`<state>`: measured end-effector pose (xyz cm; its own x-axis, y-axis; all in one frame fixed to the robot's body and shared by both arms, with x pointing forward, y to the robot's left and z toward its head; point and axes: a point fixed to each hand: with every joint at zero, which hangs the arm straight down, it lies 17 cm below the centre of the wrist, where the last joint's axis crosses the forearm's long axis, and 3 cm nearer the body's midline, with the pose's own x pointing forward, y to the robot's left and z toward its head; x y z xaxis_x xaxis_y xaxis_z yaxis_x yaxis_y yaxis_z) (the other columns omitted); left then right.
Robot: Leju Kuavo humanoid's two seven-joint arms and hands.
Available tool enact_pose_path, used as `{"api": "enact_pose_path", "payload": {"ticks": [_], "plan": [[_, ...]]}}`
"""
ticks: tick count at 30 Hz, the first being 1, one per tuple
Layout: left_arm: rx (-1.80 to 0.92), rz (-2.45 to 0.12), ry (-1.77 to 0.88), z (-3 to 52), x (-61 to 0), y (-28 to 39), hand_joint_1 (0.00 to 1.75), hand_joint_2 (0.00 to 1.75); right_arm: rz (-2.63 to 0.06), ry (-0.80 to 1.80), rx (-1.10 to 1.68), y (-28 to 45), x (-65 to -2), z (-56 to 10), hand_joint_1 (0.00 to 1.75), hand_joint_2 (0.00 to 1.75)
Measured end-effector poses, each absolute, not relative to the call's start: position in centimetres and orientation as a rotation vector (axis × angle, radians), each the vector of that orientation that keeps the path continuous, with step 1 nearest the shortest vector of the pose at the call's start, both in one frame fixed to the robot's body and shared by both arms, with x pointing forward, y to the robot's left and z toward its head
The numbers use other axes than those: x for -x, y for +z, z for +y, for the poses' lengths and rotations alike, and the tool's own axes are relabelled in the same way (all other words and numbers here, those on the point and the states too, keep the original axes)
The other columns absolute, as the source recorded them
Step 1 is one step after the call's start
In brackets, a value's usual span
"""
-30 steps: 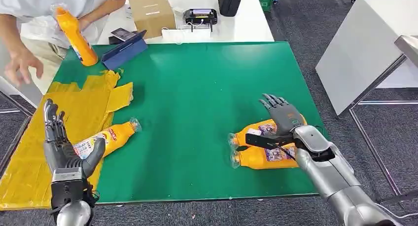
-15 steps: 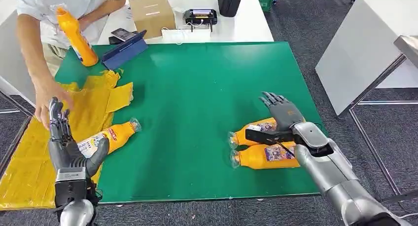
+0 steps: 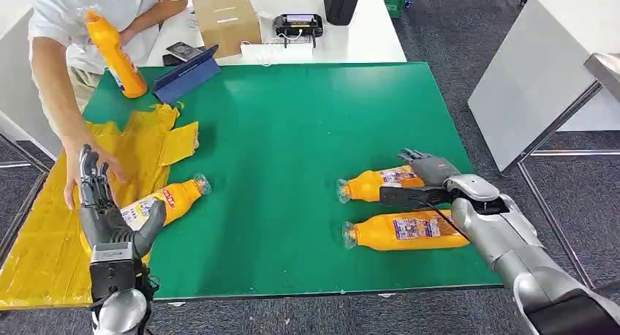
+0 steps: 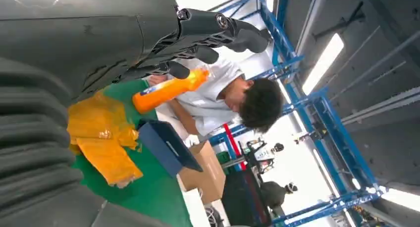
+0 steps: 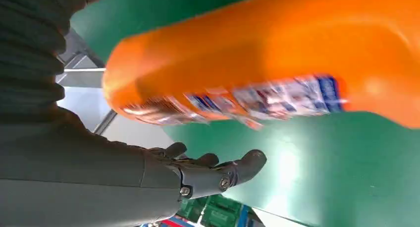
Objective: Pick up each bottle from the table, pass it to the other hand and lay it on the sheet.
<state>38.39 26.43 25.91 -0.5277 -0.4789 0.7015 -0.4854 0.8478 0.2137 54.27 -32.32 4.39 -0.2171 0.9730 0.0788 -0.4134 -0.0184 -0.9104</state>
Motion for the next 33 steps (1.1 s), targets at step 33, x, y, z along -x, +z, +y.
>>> {"api": "enact_pose_path", "payload": {"ticks": [33], "plan": [[-0.615,-2.246,-0.018,23.4,-39.8,26.5,0.00,1.75,-0.886,1.587,0.780,-0.3,-53.2,-33.2,0.00,1.75]]}}
